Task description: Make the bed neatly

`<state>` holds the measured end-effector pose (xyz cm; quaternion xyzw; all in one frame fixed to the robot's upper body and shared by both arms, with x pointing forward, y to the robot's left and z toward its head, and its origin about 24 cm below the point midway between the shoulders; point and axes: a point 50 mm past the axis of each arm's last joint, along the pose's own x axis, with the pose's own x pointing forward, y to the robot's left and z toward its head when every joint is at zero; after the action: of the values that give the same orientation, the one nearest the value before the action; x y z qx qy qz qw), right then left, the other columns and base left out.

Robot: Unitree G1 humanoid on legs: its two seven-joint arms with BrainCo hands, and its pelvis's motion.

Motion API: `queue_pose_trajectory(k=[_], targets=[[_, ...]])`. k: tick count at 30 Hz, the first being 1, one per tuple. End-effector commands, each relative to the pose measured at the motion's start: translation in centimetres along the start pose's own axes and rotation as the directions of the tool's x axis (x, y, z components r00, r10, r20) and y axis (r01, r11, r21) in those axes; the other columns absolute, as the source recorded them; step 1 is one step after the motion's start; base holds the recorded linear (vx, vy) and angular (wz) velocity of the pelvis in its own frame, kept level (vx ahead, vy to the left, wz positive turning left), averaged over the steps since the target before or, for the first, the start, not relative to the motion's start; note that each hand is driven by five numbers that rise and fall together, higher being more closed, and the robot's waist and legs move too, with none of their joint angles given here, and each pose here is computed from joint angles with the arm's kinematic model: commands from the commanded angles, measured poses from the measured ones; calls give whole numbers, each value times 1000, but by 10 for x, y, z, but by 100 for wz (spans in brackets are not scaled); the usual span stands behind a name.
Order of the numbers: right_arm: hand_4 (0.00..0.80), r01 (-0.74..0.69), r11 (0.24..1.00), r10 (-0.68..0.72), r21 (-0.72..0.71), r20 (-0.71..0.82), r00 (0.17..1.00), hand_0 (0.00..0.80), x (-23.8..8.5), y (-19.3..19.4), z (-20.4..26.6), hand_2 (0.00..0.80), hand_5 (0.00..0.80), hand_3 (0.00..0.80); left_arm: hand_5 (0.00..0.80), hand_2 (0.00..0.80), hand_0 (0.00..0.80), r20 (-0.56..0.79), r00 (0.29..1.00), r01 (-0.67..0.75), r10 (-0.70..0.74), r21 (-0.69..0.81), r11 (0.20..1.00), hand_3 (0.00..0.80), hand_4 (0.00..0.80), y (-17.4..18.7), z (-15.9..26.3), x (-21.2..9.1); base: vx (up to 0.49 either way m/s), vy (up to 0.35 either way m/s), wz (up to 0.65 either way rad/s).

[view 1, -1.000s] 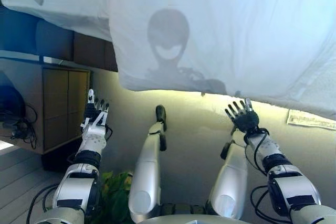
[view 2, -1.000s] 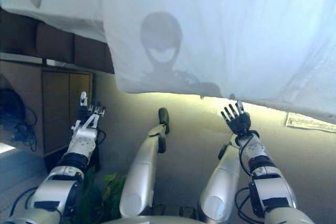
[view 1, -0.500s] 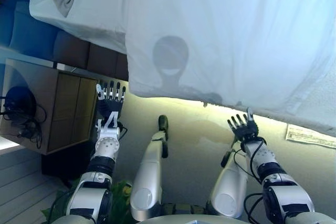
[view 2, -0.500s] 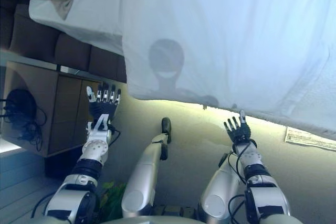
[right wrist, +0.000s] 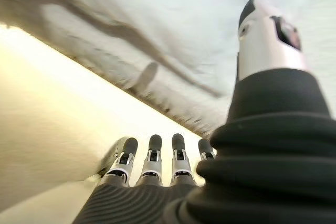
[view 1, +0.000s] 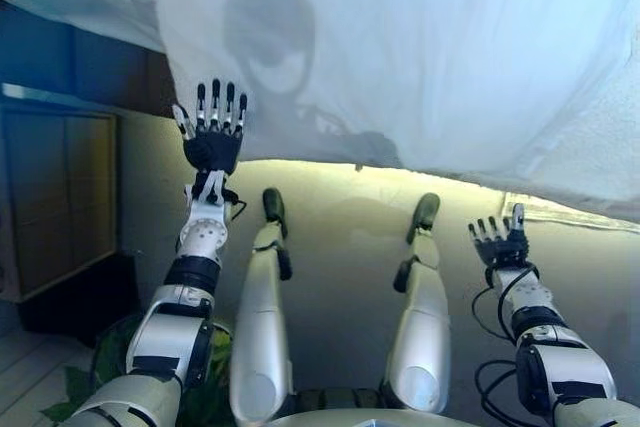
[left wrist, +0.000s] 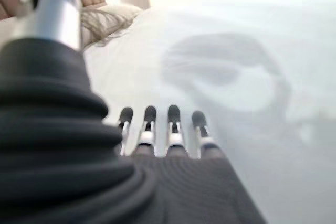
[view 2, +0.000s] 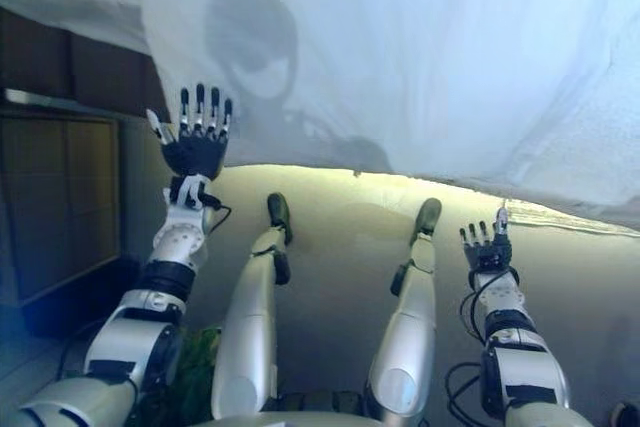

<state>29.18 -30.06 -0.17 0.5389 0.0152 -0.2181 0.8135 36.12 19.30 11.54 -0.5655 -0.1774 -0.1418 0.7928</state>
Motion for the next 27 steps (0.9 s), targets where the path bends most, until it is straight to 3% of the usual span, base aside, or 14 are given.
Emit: queue_pose_trajectory(k=[1, 7, 14, 17, 20, 22, 27], targets=[[0, -176, 984, 178, -30, 175, 968, 0, -4, 24, 43, 0, 0, 0, 0, 0, 0, 43, 996, 79, -84, 111, 991, 0, 0, -16, 35, 12, -29, 2, -20], [0, -375, 926, 375, -39, 191, 907, 0, -3, 57, 64, 0, 0, 0, 0, 0, 0, 39, 997, 65, -73, 179, 982, 0, 0, -20, 61, 22, -12, 76, -17], [0, -465, 885, 460, -22, 196, 866, 0, -4, 85, 71, 0, 0, 0, 0, 0, 0, 109, 963, -266, 245, 263, 927, 0, 0, 5, 97, 14, 32, 76, -21], [0, -483, 875, 480, -33, 187, 857, 0, -6, 88, 71, 0, 0, 0, 0, 0, 0, 141, 913, -407, 382, 338, 849, 0, 0, 19, 112, 6, 12, 41, -17], [0, -494, 869, 491, -30, 182, 852, 0, -5, 84, 71, 0, 0, 0, 0, 0, 0, 189, 802, -585, 567, 441, 680, 0, 0, 37, 130, -6, -44, -3, -11], [0, -501, 865, 496, -23, 180, 849, 0, -6, 83, 70, 0, 0, 0, 0, 0, 0, 211, 734, -642, 645, 525, 559, 0, 0, 48, 137, -17, -37, -35, -8], [0, -503, 864, 493, 22, 171, 853, 0, -6, 75, 65, 0, 0, 0, 0, 0, 0, 285, 625, -714, 727, 586, 384, 0, 0, 65, 158, -45, -9, -106, -6]])
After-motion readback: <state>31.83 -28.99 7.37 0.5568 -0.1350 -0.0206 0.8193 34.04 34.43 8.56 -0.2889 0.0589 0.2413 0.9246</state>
